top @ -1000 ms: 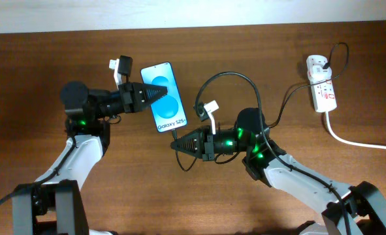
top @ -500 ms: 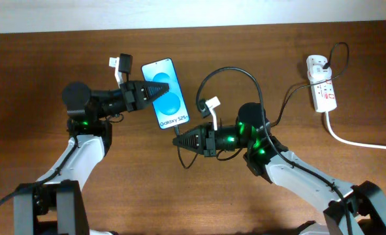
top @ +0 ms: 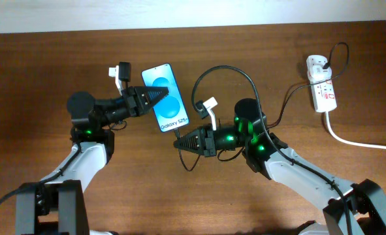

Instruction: Plug charger to phone and switch on socket

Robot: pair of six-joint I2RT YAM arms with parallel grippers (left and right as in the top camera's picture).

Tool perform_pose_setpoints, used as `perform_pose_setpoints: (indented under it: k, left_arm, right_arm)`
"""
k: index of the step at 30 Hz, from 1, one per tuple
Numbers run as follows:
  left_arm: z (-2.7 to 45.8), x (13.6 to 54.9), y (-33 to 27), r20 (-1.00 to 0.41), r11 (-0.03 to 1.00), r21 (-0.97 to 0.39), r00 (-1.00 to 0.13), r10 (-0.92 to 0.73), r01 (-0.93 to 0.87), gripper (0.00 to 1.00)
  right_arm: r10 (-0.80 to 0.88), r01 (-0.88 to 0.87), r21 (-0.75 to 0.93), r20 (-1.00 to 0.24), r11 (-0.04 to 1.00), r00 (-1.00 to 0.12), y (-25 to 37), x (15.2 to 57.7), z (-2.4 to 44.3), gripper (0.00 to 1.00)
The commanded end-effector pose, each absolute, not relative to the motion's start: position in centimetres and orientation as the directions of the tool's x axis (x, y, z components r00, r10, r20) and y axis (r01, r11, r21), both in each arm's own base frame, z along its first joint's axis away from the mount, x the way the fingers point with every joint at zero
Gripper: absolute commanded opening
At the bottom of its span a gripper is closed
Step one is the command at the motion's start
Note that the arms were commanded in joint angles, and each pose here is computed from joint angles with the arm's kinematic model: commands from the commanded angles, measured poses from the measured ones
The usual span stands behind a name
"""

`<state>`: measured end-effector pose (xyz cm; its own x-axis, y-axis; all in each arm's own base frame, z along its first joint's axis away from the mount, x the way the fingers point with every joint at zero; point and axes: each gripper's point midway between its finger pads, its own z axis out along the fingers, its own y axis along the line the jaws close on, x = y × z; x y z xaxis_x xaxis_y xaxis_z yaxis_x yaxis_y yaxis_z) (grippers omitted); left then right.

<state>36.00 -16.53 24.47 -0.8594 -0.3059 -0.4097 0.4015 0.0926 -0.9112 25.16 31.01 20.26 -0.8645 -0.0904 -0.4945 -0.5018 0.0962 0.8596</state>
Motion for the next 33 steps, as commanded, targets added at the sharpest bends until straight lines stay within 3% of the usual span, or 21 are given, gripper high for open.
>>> perform_pose_setpoints:
  k: [1,7,15,23,27,33]
  left_arm:
    - [21.9,26.5,-21.2,-0.396,-0.057,-0.918,-0.909,0.134,0.392,0.0]
    - [22.6,26.0,-21.4,-0.418,-0.065,-0.908,-0.897,0.143,0.413,0.0]
    - [23.2,27.8,-18.9,-0.435,-0.025,-0.9,-0.899,0.051,0.434,0.0]
    - [23.4,29.9,-17.9,-0.433,0.017,-0.901,-0.899,-0.062,0.433,0.0]
    - [23.5,30.3,-17.9,-0.432,0.026,-0.902,-0.898,-0.086,0.432,0.0]
    - [23.6,32.5,-16.9,-0.43,0.069,-0.903,-0.88,-0.203,0.425,0.0]
  right_arm:
    - [0.189,-0.673,0.708,-0.706,0.214,-0.683,30.0,32.6,27.7,0.04]
    - [0.197,-0.671,0.699,-0.714,0.247,-0.671,29.4,33.8,28.5,0.04]
    - [0.094,-0.585,0.761,-0.628,0.282,-0.772,29.4,32.5,24.9,0.06]
    - [0.05,-0.611,0.755,-0.637,0.238,-0.769,29.6,31.4,25.1,0.27]
    - [-0.011,-0.597,0.746,-0.622,0.296,-0.783,29.2,30.9,22.6,0.34]
    - [0.054,-0.541,0.754,-0.599,0.373,-0.799,25.6,32.2,23.1,0.39]
